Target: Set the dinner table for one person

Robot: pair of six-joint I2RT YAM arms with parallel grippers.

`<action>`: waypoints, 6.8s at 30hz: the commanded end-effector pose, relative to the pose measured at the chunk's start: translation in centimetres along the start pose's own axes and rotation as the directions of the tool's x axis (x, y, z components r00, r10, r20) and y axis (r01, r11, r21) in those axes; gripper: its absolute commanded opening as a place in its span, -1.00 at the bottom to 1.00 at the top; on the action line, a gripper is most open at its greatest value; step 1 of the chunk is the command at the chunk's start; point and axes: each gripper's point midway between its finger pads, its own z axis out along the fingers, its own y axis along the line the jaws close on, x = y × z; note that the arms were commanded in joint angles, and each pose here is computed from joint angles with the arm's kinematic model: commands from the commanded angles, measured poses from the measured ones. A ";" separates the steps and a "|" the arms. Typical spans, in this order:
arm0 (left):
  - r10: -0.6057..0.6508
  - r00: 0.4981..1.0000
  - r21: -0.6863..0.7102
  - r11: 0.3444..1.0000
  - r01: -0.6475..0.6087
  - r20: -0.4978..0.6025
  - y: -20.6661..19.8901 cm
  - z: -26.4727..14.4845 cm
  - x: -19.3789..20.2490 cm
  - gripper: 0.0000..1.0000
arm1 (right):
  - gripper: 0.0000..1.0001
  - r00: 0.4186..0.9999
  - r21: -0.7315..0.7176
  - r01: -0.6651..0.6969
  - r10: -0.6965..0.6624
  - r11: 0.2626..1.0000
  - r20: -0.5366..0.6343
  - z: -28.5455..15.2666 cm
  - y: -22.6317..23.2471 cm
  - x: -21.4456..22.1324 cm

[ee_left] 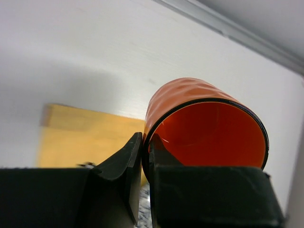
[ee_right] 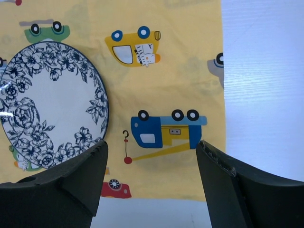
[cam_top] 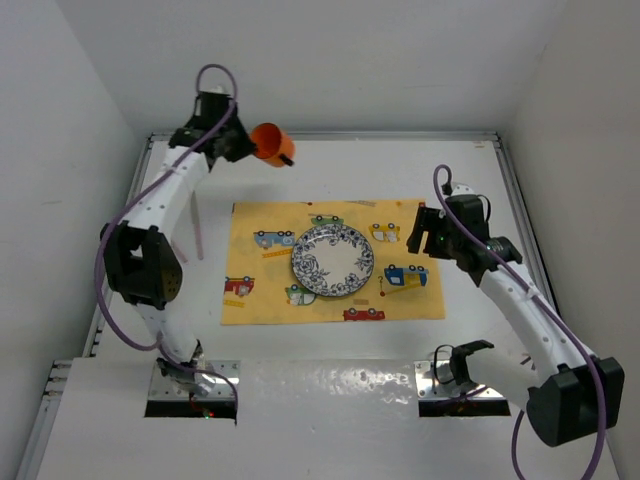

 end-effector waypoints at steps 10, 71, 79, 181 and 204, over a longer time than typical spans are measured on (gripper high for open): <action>0.067 0.996 0.343 0.938 -0.044 -0.053 -19.8 -2.0 11.9 -1.00 | 0.48 0.995 0.100 -0.085 0.078 0.991 0.065 -4.7 -1.4 -1.8; -0.057 0.951 0.340 0.926 0.164 -0.303 -28.3 8.7 30.8 -0.69 | 0.50 0.992 0.089 -0.122 0.121 0.989 0.017 -3.6 -0.8 -1.1; -0.055 0.949 0.344 0.924 0.167 -0.312 -28.4 8.5 31.0 -0.33 | 0.52 0.993 0.094 -0.116 0.116 0.989 0.012 -3.2 -1.0 -0.9; 0.222 0.975 -0.122 0.967 -0.224 -0.032 12.7 -4.9 13.6 0.76 | -0.34 0.967 0.268 0.254 -0.244 0.929 -0.070 16.2 -4.9 -12.4; -0.013 0.990 -0.442 0.896 -0.050 -0.139 22.0 0.2 8.3 0.13 | 0.19 0.994 -0.006 0.005 -0.004 1.000 0.113 1.8 1.0 -9.2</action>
